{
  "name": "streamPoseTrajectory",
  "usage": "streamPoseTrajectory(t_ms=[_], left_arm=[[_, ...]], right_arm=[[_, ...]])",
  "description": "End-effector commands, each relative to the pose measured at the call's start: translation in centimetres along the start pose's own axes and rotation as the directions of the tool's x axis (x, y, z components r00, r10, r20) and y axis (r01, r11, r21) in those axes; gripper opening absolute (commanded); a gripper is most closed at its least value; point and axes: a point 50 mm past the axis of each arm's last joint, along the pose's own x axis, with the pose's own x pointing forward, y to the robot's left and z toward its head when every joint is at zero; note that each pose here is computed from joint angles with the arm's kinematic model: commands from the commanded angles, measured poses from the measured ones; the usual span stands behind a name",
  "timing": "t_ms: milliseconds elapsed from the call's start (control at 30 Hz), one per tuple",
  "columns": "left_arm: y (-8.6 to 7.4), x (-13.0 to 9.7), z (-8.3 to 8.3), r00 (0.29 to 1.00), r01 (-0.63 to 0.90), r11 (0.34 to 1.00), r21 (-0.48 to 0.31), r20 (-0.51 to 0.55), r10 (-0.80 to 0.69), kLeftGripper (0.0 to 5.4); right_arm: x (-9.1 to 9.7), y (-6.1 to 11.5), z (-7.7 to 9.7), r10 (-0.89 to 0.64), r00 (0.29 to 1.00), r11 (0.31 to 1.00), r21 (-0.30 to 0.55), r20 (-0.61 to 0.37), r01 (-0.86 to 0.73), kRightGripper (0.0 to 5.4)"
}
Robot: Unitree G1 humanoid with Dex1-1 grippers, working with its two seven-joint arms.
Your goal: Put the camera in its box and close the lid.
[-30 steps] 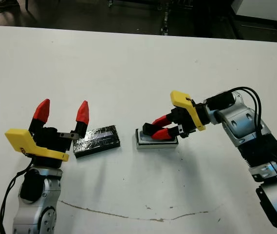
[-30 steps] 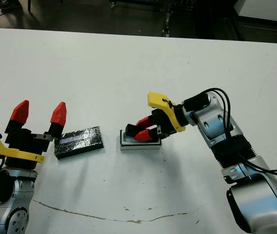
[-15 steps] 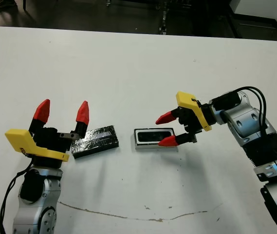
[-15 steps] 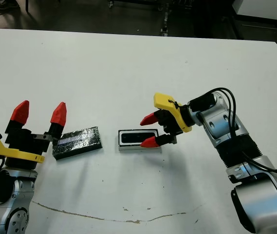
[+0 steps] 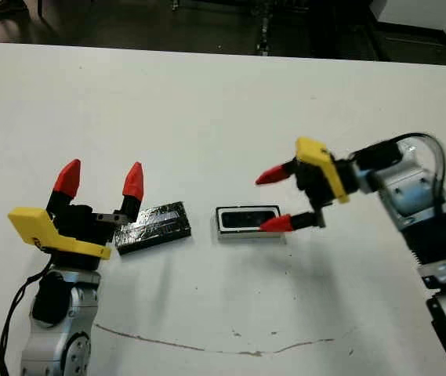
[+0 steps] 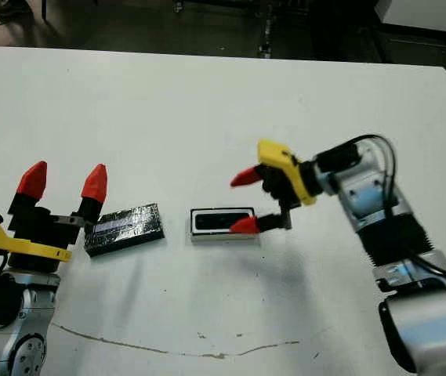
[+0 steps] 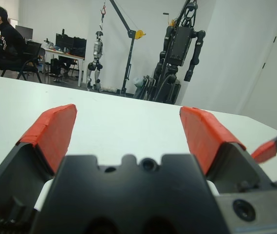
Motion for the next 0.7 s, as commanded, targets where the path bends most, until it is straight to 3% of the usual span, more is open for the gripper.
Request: streamPoseTrajectory(t_ms=[33, 200, 400, 467, 567, 700], left_arm=[[0.1, -0.2, -0.1, 1.000, -0.001, 1.000, 0.000, -0.020, 0.001, 5.40], [0.2, -0.1, -0.1, 1.000, 0.006, 1.000, 0.007, -0.016, -0.006, 5.40], [0.2, 0.0, 0.0, 1.000, 0.012, 1.000, 0.008, -0.014, -0.012, 5.40], [0.2, 0.0, 0.0, 1.000, 0.011, 1.000, 0.013, -0.014, -0.011, 5.40], [0.2, 0.1, 0.0, 1.000, 0.014, 1.000, 0.013, -0.016, -0.014, 5.40], [0.4, 0.1, 0.0, 1.000, 0.023, 1.000, 0.017, -0.021, -0.023, 5.40]], right_arm=[[-2.0, 0.4, -0.1, -0.149, 0.985, 0.988, 0.059, 0.085, 0.144, 5.38], [-3.6, 2.1, -0.8, -0.400, 0.897, 0.907, 0.219, 0.190, 0.358, 5.38], [-5.0, 5.0, -1.7, -0.614, 0.728, 0.785, 0.328, 0.305, 0.525, 5.38], [-5.3, 6.0, -2.1, -0.703, 0.635, 0.710, 0.369, 0.320, 0.600, 5.23], [-5.3, 7.7, -2.9, -0.826, 0.489, 0.564, 0.429, 0.280, 0.706, 4.87], [-5.0, 10.0, -4.1, -0.916, 0.364, 0.400, 0.473, 0.171, 0.785, 4.22]])
